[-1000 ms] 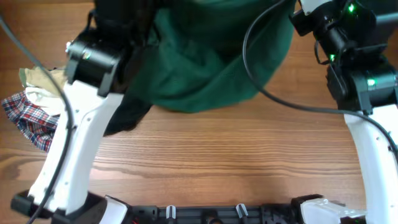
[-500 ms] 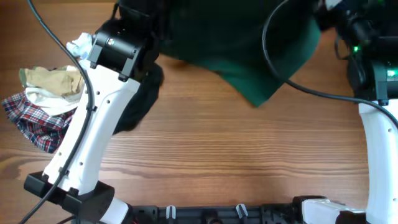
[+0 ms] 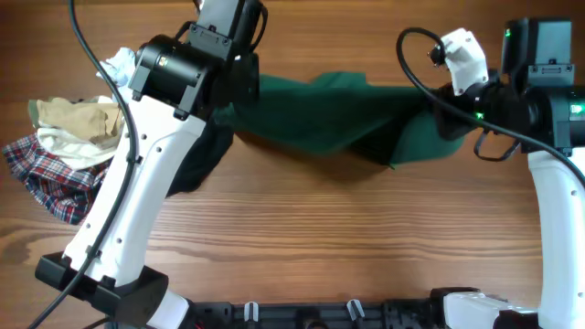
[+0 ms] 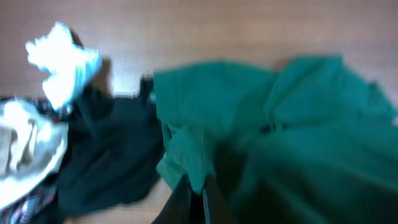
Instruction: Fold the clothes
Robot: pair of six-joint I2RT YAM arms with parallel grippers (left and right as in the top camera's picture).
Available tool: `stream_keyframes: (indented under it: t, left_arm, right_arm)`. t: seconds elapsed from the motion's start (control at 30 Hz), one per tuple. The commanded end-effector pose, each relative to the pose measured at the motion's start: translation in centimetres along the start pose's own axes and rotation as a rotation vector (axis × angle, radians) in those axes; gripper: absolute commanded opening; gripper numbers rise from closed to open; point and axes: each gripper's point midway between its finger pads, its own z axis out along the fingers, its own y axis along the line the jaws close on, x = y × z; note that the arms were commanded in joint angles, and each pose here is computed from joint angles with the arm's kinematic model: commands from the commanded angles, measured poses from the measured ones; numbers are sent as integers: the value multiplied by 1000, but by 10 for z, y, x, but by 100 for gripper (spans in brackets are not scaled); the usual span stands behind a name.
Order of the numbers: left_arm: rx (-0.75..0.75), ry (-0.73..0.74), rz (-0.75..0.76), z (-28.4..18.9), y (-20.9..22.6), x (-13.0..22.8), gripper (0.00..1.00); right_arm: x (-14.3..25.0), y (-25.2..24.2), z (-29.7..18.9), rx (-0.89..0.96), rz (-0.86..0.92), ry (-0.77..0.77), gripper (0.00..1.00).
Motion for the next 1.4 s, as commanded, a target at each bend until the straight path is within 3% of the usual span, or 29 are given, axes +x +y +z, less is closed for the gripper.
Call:
stream_keyframes:
  t: [0.0,0.3,0.47,0.5,0.73,0.87,0.97,1.13,1.27,1.37]
  left_arm:
    - [25,66,14,-8,0,17,4]
    - [50,287,45,-17,2,68,4]
    - [148,365,35,-23,-13,83,29]
    - [155,368,35,-24,-14,83,30]
    - [126,338,59,-22,-14,80,36]
    - [120,88,27,-8,-23,21,38]
    - [104,-3,-23,20,-22,-15,37]
    - [7,149,-118,107,19,-14,34]
    - [31,248,-182,158,32,-5,46]
    - [77,307,-233,190,38,1,49]
  right_arm:
    - [11,18,-7,-84,74,31,4]
    - [50,39,-11,-164,200,204,13]
    - [52,44,-12,-181,261,217,21]
    - [51,46,-12,-195,263,212,23]
    - [32,37,-6,-174,225,126,31]
    - [-5,4,28,-110,179,35,45]
    - [-10,-16,78,-128,205,93,56]
    - [-31,-47,135,-109,292,52,59]
    - [-32,-52,145,-107,234,52,60]
    - [-26,-53,155,-116,213,76,60]
